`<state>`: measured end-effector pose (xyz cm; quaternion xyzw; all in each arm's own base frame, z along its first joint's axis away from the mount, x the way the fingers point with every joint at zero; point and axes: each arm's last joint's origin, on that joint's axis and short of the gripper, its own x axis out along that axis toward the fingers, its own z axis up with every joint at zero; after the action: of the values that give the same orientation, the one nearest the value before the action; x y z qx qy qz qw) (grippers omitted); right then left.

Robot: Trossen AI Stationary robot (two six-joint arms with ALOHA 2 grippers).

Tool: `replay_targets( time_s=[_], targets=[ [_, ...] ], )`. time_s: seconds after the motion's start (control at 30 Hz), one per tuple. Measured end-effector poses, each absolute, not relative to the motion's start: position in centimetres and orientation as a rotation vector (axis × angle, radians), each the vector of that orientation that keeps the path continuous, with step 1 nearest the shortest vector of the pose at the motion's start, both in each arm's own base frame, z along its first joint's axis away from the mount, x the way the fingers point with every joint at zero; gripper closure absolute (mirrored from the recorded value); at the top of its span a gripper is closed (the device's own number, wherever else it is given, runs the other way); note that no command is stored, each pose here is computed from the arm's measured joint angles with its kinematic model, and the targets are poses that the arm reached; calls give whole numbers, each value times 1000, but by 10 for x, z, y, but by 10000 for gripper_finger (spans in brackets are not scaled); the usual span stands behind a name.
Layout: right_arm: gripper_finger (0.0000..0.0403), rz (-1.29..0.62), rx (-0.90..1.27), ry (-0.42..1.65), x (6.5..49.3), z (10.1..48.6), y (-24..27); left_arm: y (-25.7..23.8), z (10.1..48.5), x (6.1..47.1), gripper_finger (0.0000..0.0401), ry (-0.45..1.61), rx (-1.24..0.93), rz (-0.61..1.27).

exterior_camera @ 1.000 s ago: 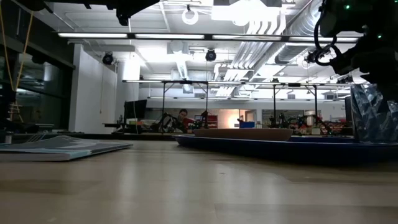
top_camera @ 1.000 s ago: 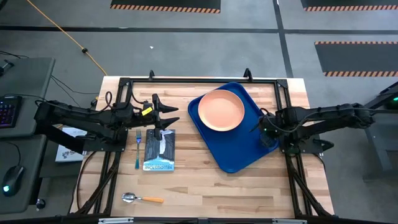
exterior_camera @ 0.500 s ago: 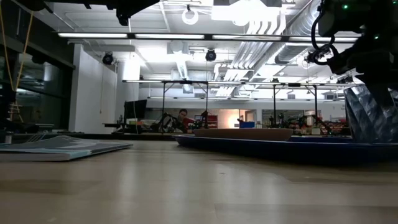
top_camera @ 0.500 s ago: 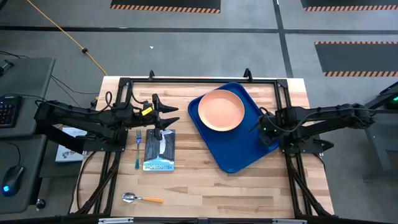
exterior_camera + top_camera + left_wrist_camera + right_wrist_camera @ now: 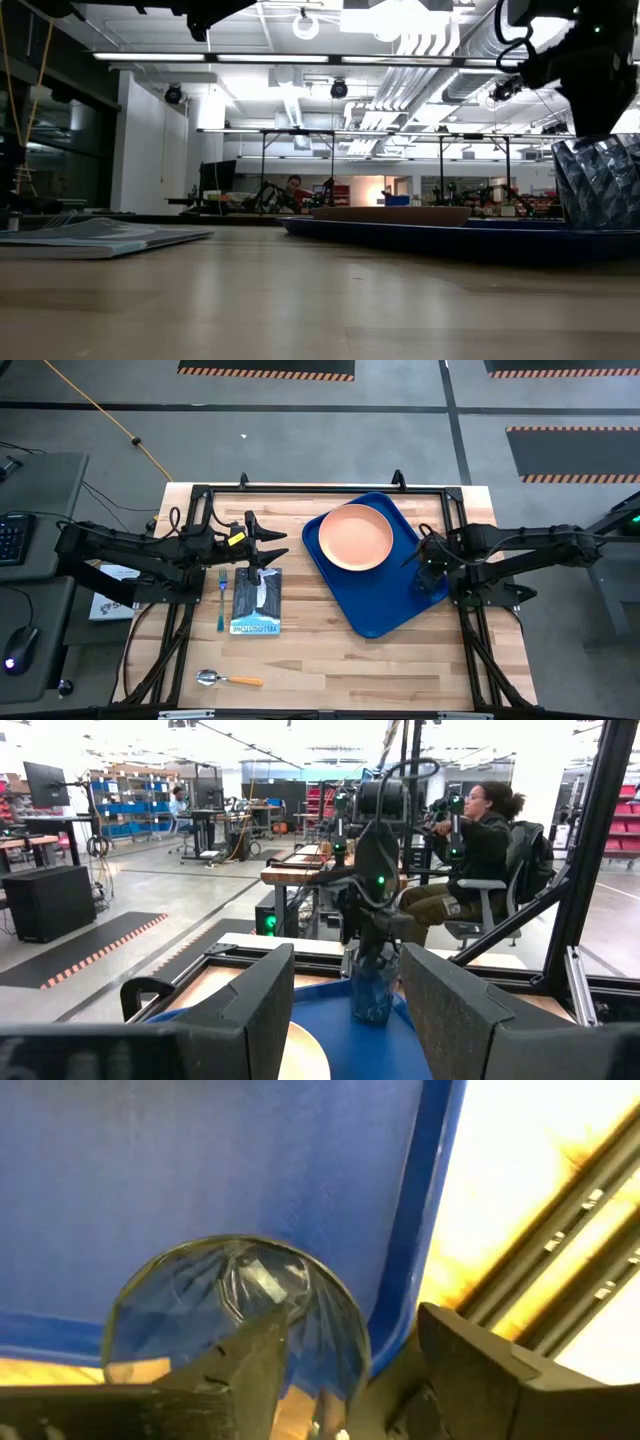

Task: Pick and place plate/cup/fork/spoon on tray
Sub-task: Put the iridescent fork on the right side of the brown plate on the blue tray

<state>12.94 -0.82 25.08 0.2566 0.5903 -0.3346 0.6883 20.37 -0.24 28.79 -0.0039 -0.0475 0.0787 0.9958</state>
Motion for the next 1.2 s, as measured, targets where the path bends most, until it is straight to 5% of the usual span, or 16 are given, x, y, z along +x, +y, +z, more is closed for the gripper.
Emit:
replay_targets(
  time_s=[0.3, 0.9, 1.2],
  targets=[
    [169, -706, 518, 1220, 129, 276, -5, -2, 288, 204, 228, -93, -7, 157],
    [169, -377, 68, 194, 197, 259, 14, -2, 287, 204, 228, -90, -9, 157],
    [169, -339, 63, 115, 199, 259, 15, -2, 287, 204, 228, -90, -8, 160]
  ],
)
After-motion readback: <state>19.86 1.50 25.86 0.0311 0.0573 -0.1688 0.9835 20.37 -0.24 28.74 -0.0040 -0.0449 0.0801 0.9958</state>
